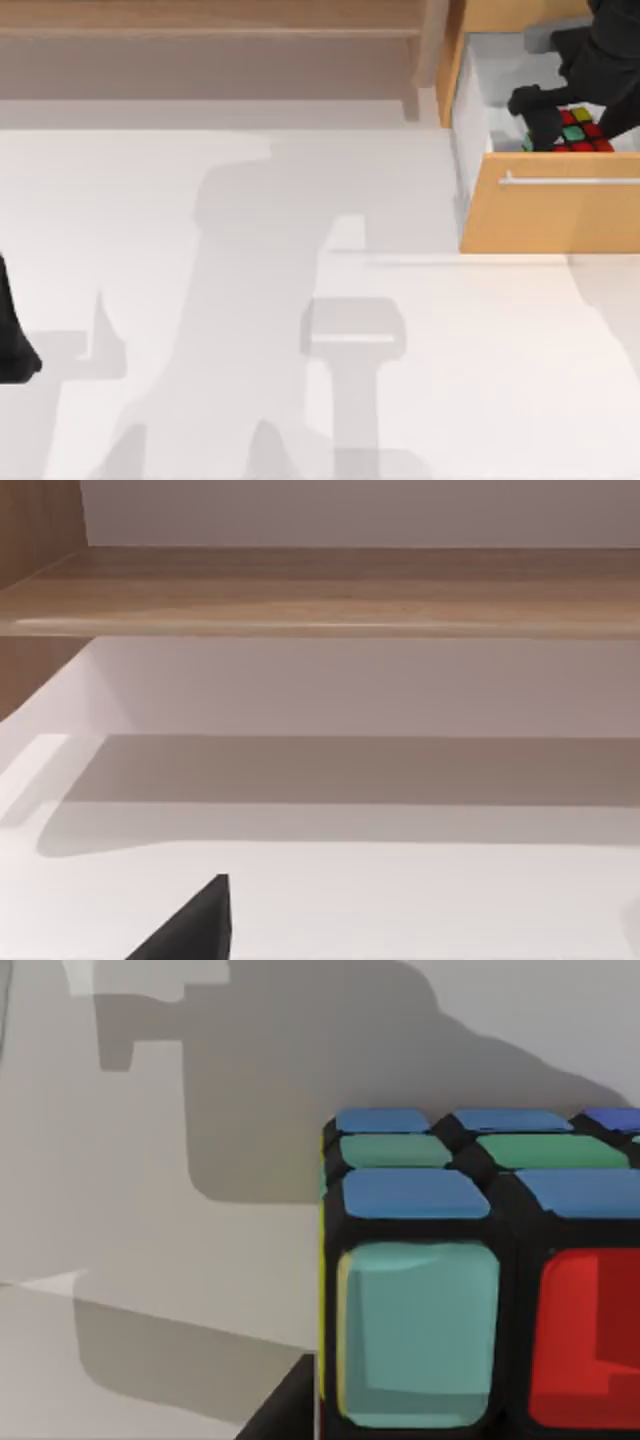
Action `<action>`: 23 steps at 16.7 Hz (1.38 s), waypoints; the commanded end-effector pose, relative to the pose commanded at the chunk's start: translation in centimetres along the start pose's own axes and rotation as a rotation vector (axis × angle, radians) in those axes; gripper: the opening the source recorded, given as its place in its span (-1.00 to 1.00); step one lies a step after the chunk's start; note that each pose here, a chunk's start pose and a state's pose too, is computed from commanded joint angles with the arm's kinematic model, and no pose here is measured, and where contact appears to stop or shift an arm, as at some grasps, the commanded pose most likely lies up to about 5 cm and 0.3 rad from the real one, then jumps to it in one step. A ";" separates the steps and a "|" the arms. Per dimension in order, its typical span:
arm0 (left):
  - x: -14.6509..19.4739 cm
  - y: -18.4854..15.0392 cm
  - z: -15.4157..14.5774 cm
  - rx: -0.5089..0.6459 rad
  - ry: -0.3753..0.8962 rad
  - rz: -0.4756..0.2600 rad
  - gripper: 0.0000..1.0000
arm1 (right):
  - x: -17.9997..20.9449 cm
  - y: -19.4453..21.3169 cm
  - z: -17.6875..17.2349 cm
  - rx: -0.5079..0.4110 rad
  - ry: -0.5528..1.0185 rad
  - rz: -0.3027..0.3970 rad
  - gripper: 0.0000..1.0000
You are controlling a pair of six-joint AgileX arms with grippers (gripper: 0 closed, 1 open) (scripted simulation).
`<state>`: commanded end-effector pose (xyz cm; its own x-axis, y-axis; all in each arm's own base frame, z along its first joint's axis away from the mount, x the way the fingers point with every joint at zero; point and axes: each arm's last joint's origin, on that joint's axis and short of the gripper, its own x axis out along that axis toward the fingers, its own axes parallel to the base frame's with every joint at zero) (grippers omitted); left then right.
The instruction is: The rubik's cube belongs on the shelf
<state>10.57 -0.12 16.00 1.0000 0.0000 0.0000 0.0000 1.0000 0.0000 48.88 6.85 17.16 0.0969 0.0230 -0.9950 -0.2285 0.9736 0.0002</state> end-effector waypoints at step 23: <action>0.0 0.0 0.0 0.000 0.000 0.000 1.00 | -11.9 3.4 -1.8 -0.093 -0.119 -0.051 -1.00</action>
<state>10.57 -0.12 16.00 1.0000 0.0000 0.0000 0.0000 1.0000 0.0000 45.23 9.52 28.83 0.2234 0.0067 -0.9747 -0.3090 0.9489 -0.0643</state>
